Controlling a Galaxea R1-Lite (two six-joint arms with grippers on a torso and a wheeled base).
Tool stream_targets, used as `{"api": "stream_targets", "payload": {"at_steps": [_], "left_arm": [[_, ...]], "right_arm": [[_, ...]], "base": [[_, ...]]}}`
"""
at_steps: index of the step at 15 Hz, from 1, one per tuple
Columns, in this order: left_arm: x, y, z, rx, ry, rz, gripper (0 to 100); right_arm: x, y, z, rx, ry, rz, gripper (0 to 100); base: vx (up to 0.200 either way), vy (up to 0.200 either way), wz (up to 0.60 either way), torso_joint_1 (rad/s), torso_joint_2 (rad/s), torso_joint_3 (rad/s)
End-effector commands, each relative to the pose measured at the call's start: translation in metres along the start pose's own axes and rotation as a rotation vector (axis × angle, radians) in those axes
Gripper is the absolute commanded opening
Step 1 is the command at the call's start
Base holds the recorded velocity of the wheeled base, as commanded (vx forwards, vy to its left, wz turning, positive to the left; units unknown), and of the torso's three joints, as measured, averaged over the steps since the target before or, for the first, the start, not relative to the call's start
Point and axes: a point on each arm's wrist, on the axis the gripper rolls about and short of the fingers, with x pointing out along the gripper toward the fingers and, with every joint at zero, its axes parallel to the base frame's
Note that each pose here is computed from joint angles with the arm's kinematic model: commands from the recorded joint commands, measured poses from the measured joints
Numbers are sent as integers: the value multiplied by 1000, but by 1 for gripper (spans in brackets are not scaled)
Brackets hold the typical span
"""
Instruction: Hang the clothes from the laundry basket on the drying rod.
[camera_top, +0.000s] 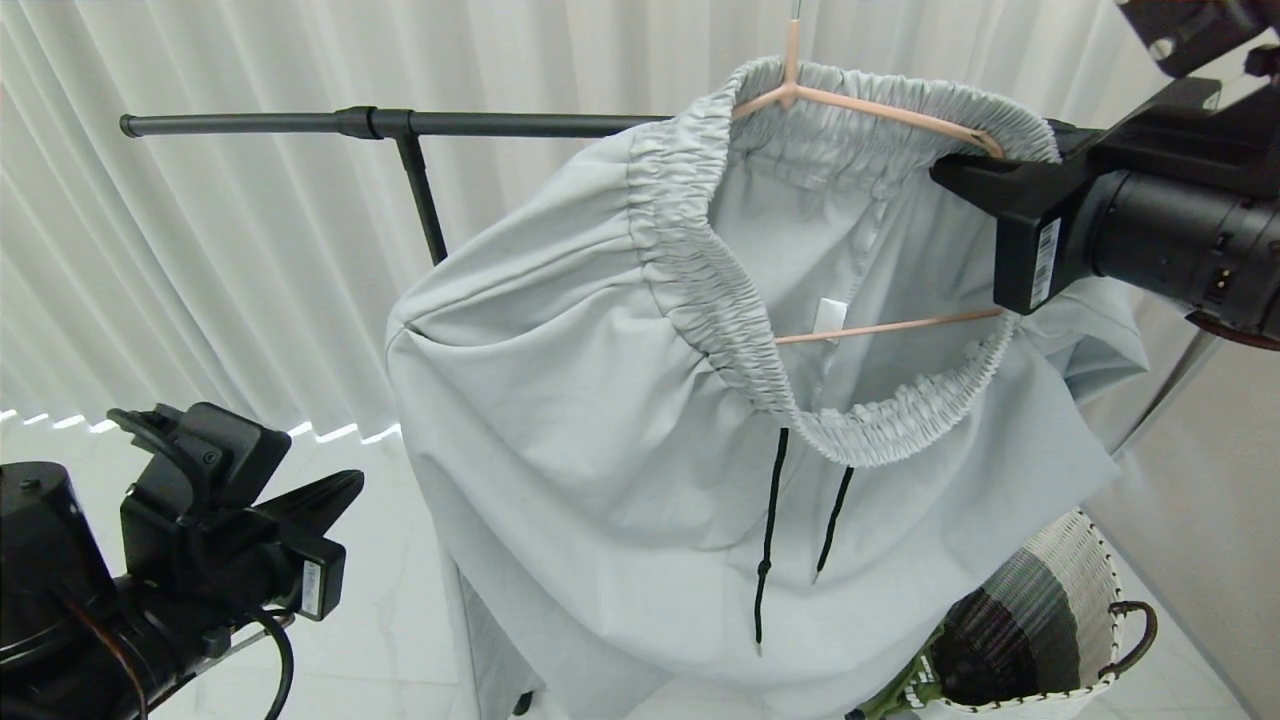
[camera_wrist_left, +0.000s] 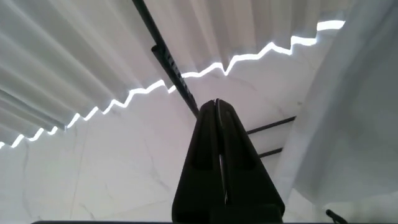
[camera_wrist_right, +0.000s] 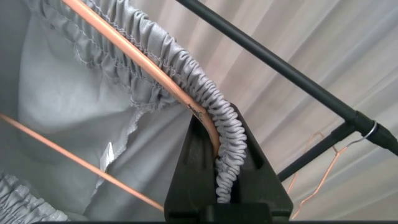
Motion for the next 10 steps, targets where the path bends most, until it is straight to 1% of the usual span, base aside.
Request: {"api": "stream_targets", "payload": {"at_steps": [1, 3, 4, 5, 7, 8, 10], "left_arm": [[-3, 2, -3, -3, 5, 12, 0], [-11, 0, -2, 10, -15, 0, 0], [-16, -1, -3, 39, -34, -17, 0], [-22, -2, -6, 67, -49, -54, 100], [-31, -5, -9, 76, -93, -135, 100], [-33, -6, -9, 78, -104, -167, 100], [-28, -5, -6, 79, -110, -170, 100]], "right_arm": [[0, -1, 0, 0, 1, -2, 0], [1, -2, -1, -1, 4, -7, 0], [2, -3, -2, -2, 8, -12, 0], [2, -3, -2, -3, 10, -12, 0], [2, -2, -2, -3, 9, -11, 0], [2, -2, -2, -3, 9, -8, 0], [1, 2, 0, 0, -2, 11, 0]], "base": [[0, 0, 0, 0, 0, 0], [0, 0, 0, 0, 0, 0], [0, 0, 0, 0, 0, 0], [0, 0, 0, 0, 0, 0], [0, 0, 0, 0, 0, 0], [0, 0, 0, 0, 0, 0], [0, 0, 0, 0, 0, 0]]}}
